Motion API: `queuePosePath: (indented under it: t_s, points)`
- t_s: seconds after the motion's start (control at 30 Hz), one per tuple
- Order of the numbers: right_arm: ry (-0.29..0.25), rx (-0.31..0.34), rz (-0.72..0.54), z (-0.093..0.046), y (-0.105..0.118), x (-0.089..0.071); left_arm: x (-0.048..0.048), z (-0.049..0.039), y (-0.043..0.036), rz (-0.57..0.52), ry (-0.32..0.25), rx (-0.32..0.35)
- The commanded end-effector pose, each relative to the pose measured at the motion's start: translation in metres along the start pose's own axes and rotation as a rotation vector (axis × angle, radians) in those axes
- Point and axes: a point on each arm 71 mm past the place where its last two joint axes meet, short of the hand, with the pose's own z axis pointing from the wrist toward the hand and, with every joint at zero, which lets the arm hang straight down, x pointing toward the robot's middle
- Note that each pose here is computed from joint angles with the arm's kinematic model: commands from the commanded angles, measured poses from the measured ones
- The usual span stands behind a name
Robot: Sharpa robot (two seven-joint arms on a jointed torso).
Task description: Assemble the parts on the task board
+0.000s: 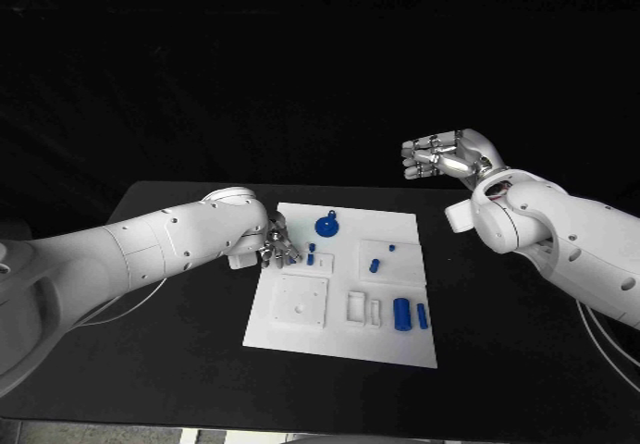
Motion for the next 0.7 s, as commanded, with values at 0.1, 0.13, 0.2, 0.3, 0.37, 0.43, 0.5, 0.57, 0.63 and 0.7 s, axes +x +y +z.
queuePosePath:
  t_s: [0.1, 0.13, 0.2, 0.3, 0.37, 0.43, 0.5, 0.57, 0.63, 0.7]
  points:
    - [0.018, -0.007, -0.001, 0.0, 0.0, 0.001, 0.0042, 0.0001, -0.0012, -0.024, -0.019, 0.023]
    - [0.018, -0.006, -0.001, 0.0, 0.0, 0.001, 0.0045, -0.0002, -0.0015, -0.024, -0.018, 0.025]
    - [0.019, -0.005, -0.001, 0.0, 0.0, 0.001, 0.005, -0.001, -0.0019, -0.024, -0.018, 0.028]
    - [0.02, -0.004, -0.001, 0.0, 0.0, 0.001, 0.0055, -0.0022, -0.0024, -0.025, -0.019, 0.032]
    - [0.021, -0.002, -0.001, 0.0, -0.001, 0.001, 0.0055, -0.0028, -0.0026, -0.027, -0.02, 0.035]
    - [0.024, 0.0, 0.0, 0.0, -0.001, 0.002, 0.0055, -0.004, -0.003, -0.031, -0.024, 0.044]
    - [0.029, 0.002, 0.0, 0.0, -0.002, 0.002, 0.0053, -0.0057, -0.0036, -0.034, -0.029, 0.056]
    - [0.034, 0.005, 0.0, 0.0, -0.002, 0.002, 0.0044, -0.0083, -0.005, -0.037, -0.036, 0.072]
    - [0.037, 0.006, 0.0, 0.0, -0.003, 0.002, 0.0033, -0.0106, -0.0062, -0.039, -0.042, 0.083]
    - [0.038, 0.007, 0.0, 0.0, -0.003, 0.003, 0.002, -0.013, -0.0073, -0.042, -0.047, 0.093]
